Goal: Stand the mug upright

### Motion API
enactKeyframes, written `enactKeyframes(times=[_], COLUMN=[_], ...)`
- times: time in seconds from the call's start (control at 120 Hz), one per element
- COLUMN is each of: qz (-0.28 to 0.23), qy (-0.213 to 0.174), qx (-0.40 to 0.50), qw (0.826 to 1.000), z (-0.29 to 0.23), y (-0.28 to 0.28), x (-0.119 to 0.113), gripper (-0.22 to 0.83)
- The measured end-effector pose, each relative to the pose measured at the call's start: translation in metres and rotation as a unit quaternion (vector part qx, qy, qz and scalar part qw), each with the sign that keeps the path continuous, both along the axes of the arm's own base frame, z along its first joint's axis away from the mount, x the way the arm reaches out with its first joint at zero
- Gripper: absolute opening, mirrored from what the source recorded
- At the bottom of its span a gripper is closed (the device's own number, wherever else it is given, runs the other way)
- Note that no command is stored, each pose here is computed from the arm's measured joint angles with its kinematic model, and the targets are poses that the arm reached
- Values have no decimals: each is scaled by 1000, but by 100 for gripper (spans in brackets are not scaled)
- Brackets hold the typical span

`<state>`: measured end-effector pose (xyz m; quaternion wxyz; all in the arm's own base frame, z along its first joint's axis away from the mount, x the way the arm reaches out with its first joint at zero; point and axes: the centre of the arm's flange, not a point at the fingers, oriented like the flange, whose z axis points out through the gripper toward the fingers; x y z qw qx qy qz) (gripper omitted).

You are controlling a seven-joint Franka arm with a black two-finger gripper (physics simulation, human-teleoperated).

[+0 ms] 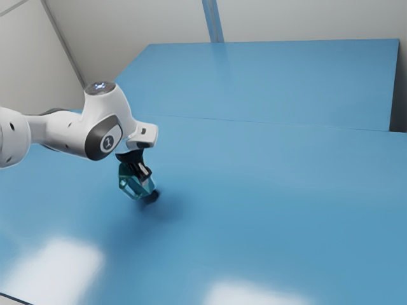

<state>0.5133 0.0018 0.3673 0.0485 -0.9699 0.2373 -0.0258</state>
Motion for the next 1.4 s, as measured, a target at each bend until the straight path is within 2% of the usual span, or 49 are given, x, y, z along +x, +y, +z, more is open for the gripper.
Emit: enactKeyframes(times=[0.308, 0.492, 1.017, 1.192, 1.4], qz=[17, 23, 33, 36, 41], qy=[23, 23, 12, 5, -17], qx=[-3, -5, -7, -7, -10], qw=[1000, 999, 999, 999, 999], z=[-24, -29, -22, -13, 9], y=[-4, -7, -8, -7, -6], x=[-1, -1, 1, 2, 7], gripper=[-15, -13, 28, 38, 44])
